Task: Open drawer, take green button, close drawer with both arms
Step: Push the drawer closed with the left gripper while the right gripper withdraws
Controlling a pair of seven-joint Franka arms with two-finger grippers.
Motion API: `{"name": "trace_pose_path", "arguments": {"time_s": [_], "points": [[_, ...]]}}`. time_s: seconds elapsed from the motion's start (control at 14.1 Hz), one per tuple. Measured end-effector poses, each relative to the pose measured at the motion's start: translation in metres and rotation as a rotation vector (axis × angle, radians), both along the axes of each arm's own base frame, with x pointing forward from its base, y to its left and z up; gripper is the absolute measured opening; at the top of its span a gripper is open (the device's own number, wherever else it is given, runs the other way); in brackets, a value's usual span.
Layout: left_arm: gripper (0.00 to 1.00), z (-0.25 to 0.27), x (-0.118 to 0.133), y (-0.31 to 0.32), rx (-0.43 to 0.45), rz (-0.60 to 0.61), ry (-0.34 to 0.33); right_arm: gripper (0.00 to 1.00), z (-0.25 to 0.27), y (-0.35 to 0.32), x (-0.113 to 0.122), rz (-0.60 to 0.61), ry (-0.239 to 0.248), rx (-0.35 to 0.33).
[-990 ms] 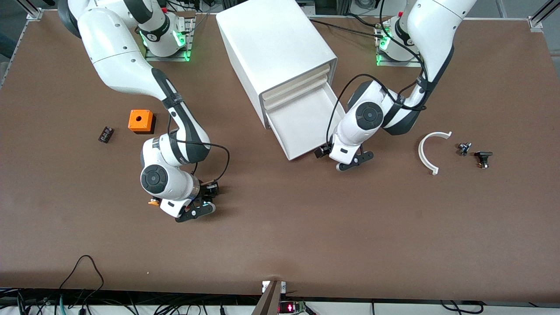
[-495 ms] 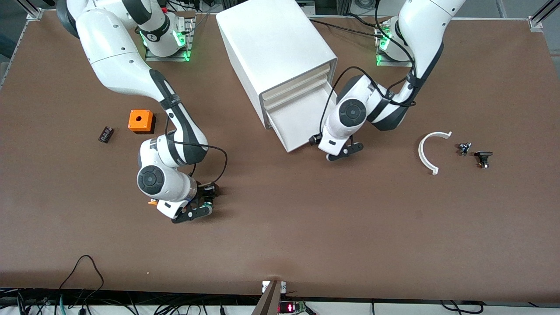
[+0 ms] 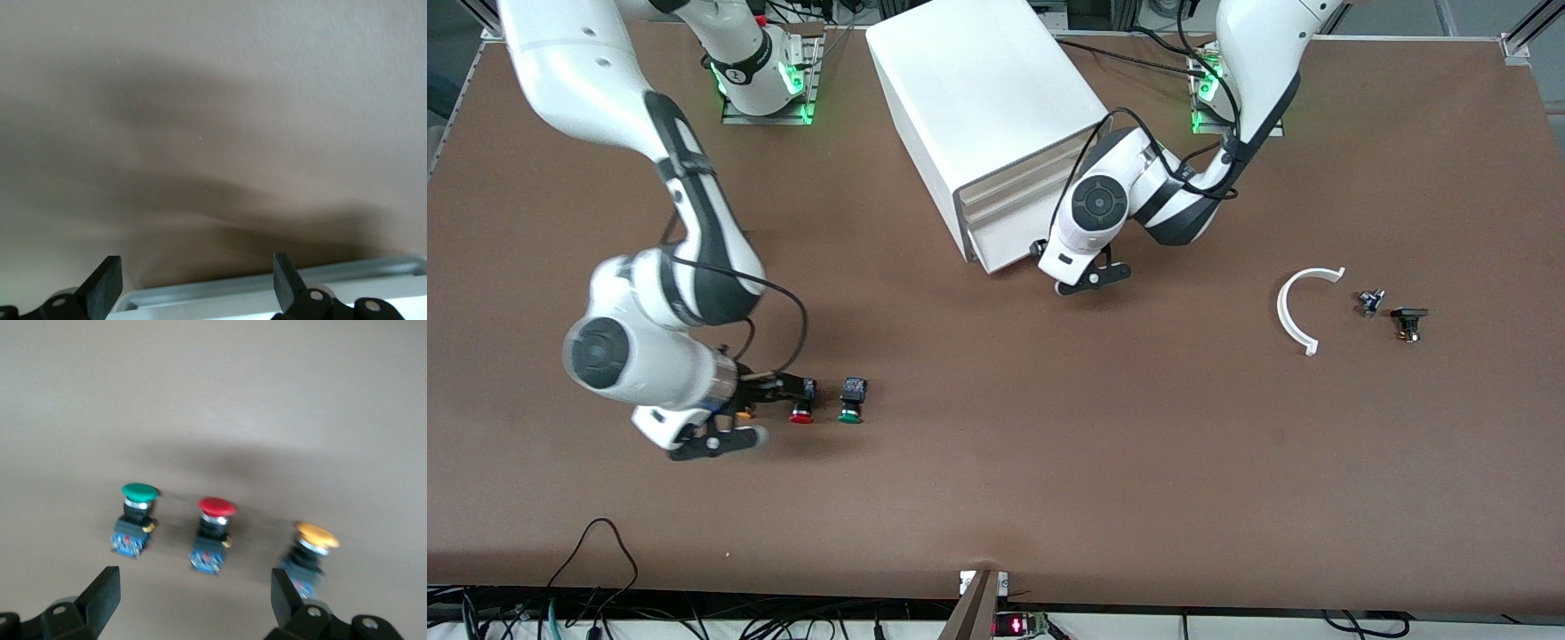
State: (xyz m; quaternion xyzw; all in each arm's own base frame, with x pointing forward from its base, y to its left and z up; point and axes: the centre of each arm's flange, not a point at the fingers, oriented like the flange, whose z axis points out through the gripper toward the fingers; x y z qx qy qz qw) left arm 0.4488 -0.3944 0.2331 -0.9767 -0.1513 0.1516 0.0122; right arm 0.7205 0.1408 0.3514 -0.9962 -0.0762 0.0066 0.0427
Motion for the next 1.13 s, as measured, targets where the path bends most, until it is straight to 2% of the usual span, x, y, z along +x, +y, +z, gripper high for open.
{"name": "trace_pose_path", "arguments": {"time_s": [0.35,0.71,1.13], "points": [[1.0,0.001,-0.026,-0.025,0.01,0.045,0.031,1.0,0.098,-0.04,-0.019,-0.044,-0.02,-0.028],[1.0,0.002,-0.034,-0.033,-0.017,0.097,0.084,1.0,0.169,-0.073,-0.045,-0.089,-0.053,-0.046],[1.0,0.001,-0.036,-0.035,-0.02,0.107,0.097,1.0,0.234,-0.127,-0.123,-0.179,-0.078,-0.068]]}}
